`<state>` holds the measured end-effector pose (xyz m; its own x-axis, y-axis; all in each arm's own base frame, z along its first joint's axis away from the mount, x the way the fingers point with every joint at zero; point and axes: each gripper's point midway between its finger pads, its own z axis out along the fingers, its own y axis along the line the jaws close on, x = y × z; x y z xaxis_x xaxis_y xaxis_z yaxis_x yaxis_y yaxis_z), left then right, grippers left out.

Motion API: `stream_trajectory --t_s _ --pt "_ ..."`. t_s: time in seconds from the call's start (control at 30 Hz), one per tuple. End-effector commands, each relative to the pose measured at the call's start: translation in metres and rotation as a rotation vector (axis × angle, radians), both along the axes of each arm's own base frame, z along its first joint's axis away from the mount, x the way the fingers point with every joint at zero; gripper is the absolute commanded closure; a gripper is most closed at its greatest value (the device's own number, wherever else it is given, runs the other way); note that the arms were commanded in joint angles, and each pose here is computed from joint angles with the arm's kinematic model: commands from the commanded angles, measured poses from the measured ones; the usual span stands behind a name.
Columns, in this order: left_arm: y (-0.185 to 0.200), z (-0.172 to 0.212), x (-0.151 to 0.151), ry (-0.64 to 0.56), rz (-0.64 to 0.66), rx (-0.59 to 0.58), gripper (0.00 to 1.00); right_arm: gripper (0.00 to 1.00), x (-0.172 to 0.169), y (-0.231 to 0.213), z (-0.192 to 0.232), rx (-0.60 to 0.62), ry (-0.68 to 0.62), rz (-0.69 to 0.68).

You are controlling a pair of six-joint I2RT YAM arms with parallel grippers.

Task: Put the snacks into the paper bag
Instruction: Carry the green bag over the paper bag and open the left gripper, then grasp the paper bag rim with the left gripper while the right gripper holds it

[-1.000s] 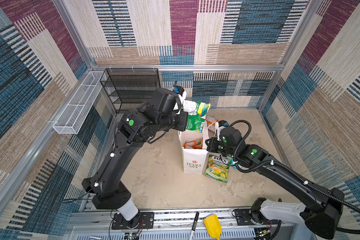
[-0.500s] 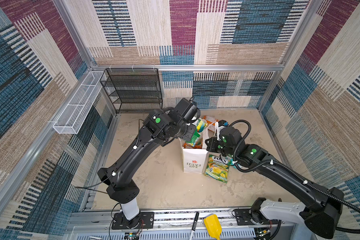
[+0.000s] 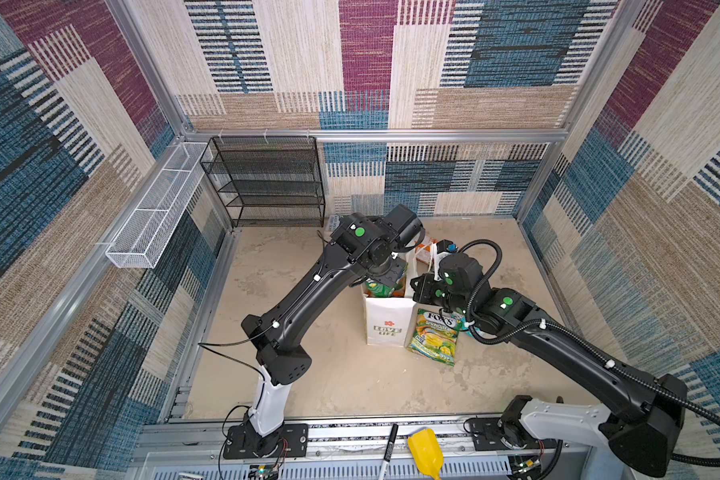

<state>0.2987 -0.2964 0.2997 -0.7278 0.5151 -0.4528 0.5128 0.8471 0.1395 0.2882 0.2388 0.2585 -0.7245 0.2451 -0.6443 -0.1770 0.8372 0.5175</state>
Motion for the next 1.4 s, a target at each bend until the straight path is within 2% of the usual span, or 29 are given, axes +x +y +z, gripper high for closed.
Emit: stream_trajectory --t_s 0.0,0.27,0.47,0.67,0.73,0.87,1.0,1.2,1.37 --pt "-0.007 -0.002 -0.005 0.032 -0.003 -0.025 0.89 1.00 0.001 0.004 0.007 0.023 -0.018 0.009" --pt "-0.024 0.034 -0.018 0.030 -0.046 -0.212 0.60 1.00 0.001 0.003 0.006 0.020 -0.018 0.008" --pt "-0.025 0.074 -0.024 -0.045 -0.068 -0.349 0.47 1.00 0.002 0.003 0.007 0.022 -0.022 0.006" --pt "0.033 0.106 -0.009 -0.270 0.093 -0.259 0.26 1.00 0.001 0.001 0.009 0.018 -0.025 0.004" --pt "0.050 0.114 -0.011 -0.324 0.128 -0.259 0.20 1.00 0.001 0.000 0.011 0.019 -0.032 0.001" --pt "0.065 0.107 -0.019 -0.371 0.142 -0.309 0.00 1.00 0.001 -0.001 0.011 0.015 -0.036 -0.002" --pt "0.072 0.090 -0.024 -0.355 0.151 -0.342 0.00 1.00 0.002 0.001 0.010 0.014 -0.032 0.004" --pt "0.069 0.058 -0.022 -0.254 0.181 -0.346 0.00 1.00 0.001 -0.001 0.011 0.013 -0.036 0.000" --pt "0.058 0.031 -0.014 -0.149 0.199 -0.357 0.05 1.00 0.000 -0.001 0.010 0.018 -0.032 0.000"
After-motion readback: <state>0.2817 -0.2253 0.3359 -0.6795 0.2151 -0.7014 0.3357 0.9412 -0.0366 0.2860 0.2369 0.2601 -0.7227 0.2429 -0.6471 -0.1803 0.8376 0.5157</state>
